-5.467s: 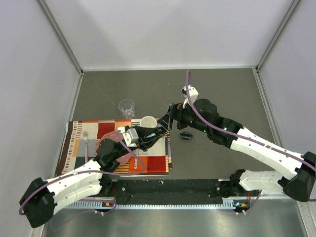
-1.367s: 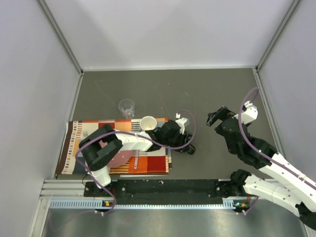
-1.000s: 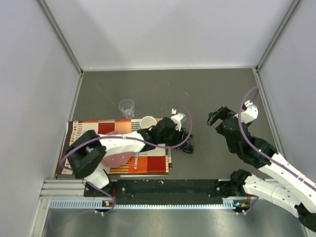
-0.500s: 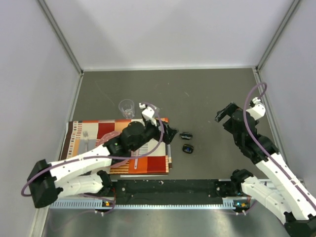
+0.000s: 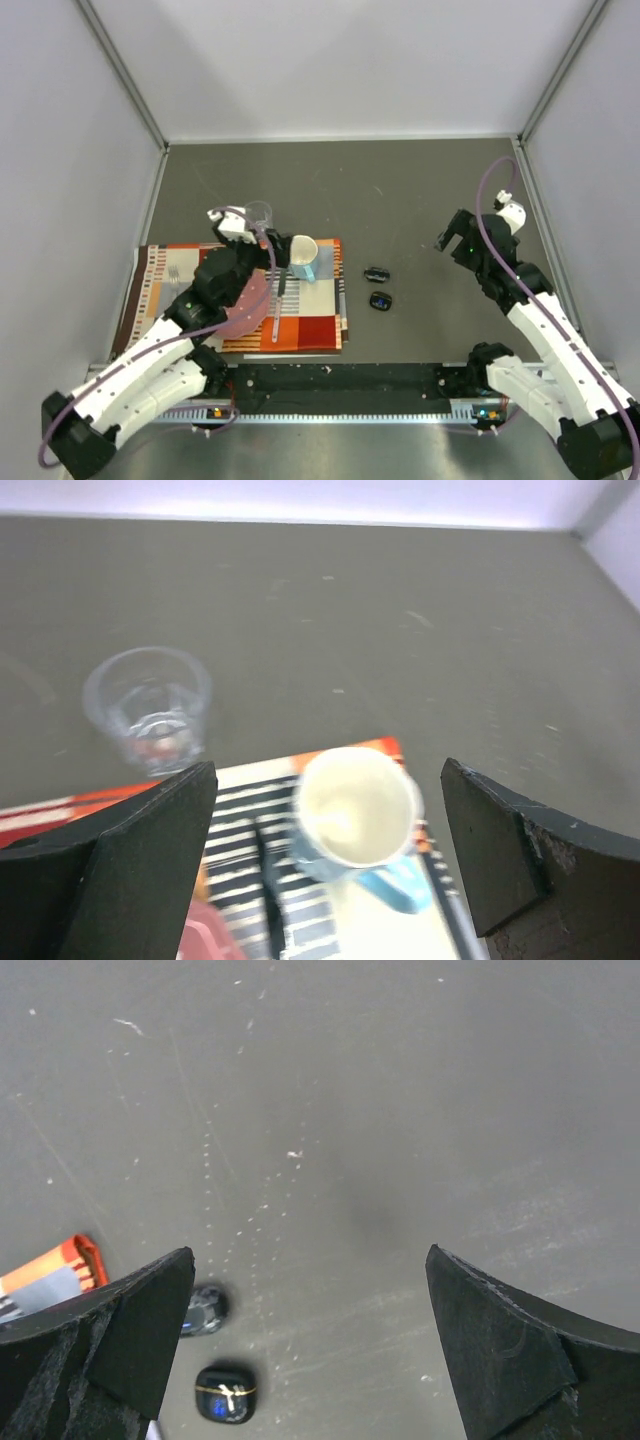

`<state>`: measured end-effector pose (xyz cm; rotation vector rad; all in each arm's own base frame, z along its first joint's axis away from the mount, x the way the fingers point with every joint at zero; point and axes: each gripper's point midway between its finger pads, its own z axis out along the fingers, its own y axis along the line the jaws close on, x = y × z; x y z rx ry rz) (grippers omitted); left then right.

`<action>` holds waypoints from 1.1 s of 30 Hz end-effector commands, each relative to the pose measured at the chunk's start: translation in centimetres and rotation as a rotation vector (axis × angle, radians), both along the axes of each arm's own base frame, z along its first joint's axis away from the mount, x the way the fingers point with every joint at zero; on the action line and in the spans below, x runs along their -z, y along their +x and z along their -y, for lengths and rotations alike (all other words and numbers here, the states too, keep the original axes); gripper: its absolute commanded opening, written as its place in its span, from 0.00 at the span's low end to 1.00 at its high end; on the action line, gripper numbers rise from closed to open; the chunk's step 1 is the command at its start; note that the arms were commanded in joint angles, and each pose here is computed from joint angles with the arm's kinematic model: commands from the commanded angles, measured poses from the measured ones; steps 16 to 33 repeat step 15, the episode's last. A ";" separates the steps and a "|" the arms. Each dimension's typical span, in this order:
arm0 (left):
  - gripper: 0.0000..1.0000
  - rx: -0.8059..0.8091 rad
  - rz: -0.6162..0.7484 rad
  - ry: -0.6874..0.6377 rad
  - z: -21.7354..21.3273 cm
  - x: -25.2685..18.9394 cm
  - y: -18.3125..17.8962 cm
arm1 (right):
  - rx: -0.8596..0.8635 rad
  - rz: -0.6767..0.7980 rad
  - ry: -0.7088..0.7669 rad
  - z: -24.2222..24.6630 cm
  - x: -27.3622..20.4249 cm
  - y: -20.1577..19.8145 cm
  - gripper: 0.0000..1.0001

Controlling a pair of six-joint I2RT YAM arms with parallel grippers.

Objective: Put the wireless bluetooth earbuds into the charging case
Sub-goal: Reset both arms

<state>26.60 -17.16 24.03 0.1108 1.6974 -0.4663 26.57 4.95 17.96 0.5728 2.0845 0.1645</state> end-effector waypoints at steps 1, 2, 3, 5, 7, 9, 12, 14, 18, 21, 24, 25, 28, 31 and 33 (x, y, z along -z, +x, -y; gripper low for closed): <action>0.99 -0.020 0.007 -0.031 -2.9 0.4 0.0 | -0.007 0.007 -0.035 1.2 0.3 0.3 0.99; 0.99 -0.030 0.027 -0.038 -3.3 -0.1 -0.2 | 0.000 0.009 -0.039 1.5 0.3 0.3 0.99; 0.99 -0.057 0.031 -0.049 -3.7 -0.4 -0.1 | 0.023 0.009 -0.043 2.2 0.4 0.4 0.99; 0.99 -0.102 0.018 -0.080 -4.4 -0.7 -0.1 | 0.030 0.003 -0.053 2.7 0.4 0.6 0.99; 0.98 -0.154 -0.011 -0.080 -5.4 -1.1 -0.3 | 0.048 0.003 -0.065 3.4 0.4 0.9 0.99; 0.98 -0.218 -0.043 -0.088 -6.6 -0.9 -0.4 | 0.071 0.002 -0.088 4.0 0.5 1.4 0.99; 0.98 -0.273 -0.066 -0.082 -7.8 -0.7 -0.8 | 0.097 -0.003 -0.115 4.7 0.8 2.0 0.99; 0.98 -0.247 -0.047 -0.070 -7.7 -1.0 -1.3 | 0.100 0.003 -0.113 4.6 0.8 2.3 0.99; 0.98 -0.245 -0.038 -0.078 -7.8 -1.2 -1.4 | 0.102 0.005 -0.112 4.6 0.9 2.5 0.99; 0.98 -0.245 -0.038 -0.078 -7.8 -1.2 -1.4 | 0.102 0.005 -0.112 4.6 0.9 2.5 0.99; 0.98 -0.245 -0.038 -0.078 -7.8 -1.2 -1.4 | 0.102 0.005 -0.112 4.6 0.9 2.5 0.99; 0.98 -0.245 -0.038 -0.078 -7.8 -1.2 -1.4 | 0.102 0.005 -0.112 4.6 0.9 2.5 0.99; 0.98 -0.245 -0.038 -0.078 -7.8 -1.2 -1.4 | 0.102 0.005 -0.112 4.6 0.9 2.5 0.99; 0.98 -0.245 -0.038 -0.078 -7.8 -1.2 -1.4 | 0.102 0.005 -0.112 4.6 0.9 2.5 0.99; 0.98 -0.245 -0.038 -0.078 -7.8 -1.2 -1.4 | 0.102 0.005 -0.112 4.6 0.9 2.5 0.99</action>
